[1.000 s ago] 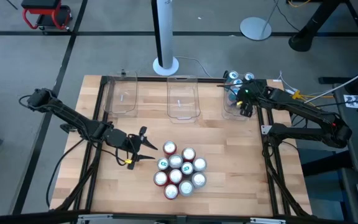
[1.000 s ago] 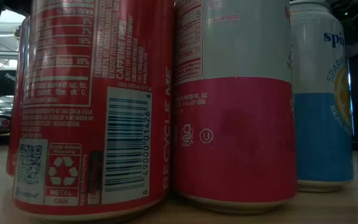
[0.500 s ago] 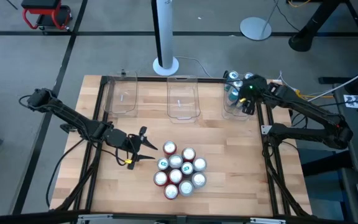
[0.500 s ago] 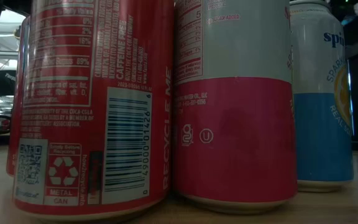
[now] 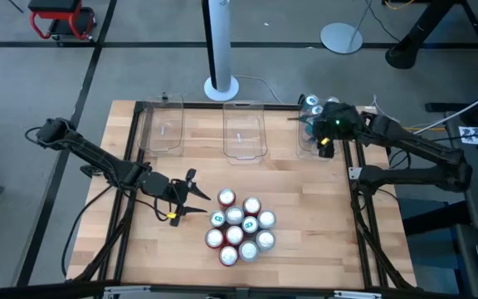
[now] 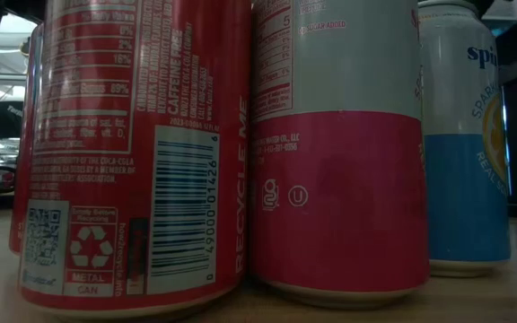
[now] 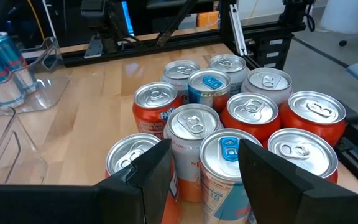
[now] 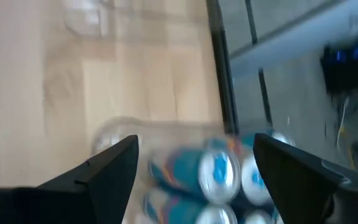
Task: Sort soda cans
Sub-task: Put the blue soda can into the top right transparent bin
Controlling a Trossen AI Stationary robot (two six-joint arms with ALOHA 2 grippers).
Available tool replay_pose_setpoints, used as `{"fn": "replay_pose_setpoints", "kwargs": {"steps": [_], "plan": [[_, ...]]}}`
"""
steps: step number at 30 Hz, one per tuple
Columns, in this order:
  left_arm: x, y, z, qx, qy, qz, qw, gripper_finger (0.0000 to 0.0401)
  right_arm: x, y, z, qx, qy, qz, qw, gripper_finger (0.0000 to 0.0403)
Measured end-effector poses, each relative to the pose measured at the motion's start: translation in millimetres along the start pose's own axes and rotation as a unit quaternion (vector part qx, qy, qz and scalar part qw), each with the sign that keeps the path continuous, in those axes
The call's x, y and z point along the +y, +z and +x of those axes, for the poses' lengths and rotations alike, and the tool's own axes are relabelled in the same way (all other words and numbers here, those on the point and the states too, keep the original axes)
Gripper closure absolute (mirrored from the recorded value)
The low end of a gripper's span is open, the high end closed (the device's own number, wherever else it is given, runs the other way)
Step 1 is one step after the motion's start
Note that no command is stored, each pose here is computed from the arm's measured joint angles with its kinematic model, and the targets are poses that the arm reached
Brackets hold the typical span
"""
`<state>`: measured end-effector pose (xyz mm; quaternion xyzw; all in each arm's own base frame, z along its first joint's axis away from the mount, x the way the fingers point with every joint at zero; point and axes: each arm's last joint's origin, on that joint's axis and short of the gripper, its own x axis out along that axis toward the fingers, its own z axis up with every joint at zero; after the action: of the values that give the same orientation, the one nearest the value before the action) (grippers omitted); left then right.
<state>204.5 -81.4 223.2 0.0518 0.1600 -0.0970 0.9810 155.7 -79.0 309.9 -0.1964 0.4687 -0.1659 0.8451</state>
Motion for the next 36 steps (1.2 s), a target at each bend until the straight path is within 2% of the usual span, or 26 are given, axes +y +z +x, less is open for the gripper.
{"fn": "replay_pose_setpoints", "kwargs": {"steps": [6, 9, 14, 18, 23, 30, 36], "plan": [[0, 0, 0, 0.0, 0.0, -0.001, 1.0, 0.0226, 24, 31, -9, -0.116, 0.018, -0.053, 0.992, 0.0086], [0, 0, 0, -0.001, 0.0, -0.001, 1.0, 0.0226, 35, 47, -17, -0.188, 0.024, -0.075, 0.979, 0.0086], [0, 0, 0, -0.001, 0.0, -0.001, 1.0, 0.0226, 52, 70, -23, -0.269, 0.023, -0.125, 0.955, 0.0086], [0, 0, 0, -0.001, 0.0, -0.001, 1.0, 0.0226, 66, 85, -19, -0.298, 0.029, -0.151, 0.942, 0.0067], [0, 0, 0, -0.001, 0.0, -0.001, 1.0, 0.0226, 87, 99, -7, -0.312, 0.052, -0.172, 0.933, 0.0009], [0, 0, 0, -0.002, 0.0, 0.002, 1.0, 0.0226, 116, 109, 4, -0.323, 0.119, -0.215, 0.914, 0.0045], [0, -4, 0, 0.02, 0.0, -0.011, 1.0, 0.0226, 146, 113, 5, -0.311, 0.103, -0.26, 0.908, 0.0055]]}}
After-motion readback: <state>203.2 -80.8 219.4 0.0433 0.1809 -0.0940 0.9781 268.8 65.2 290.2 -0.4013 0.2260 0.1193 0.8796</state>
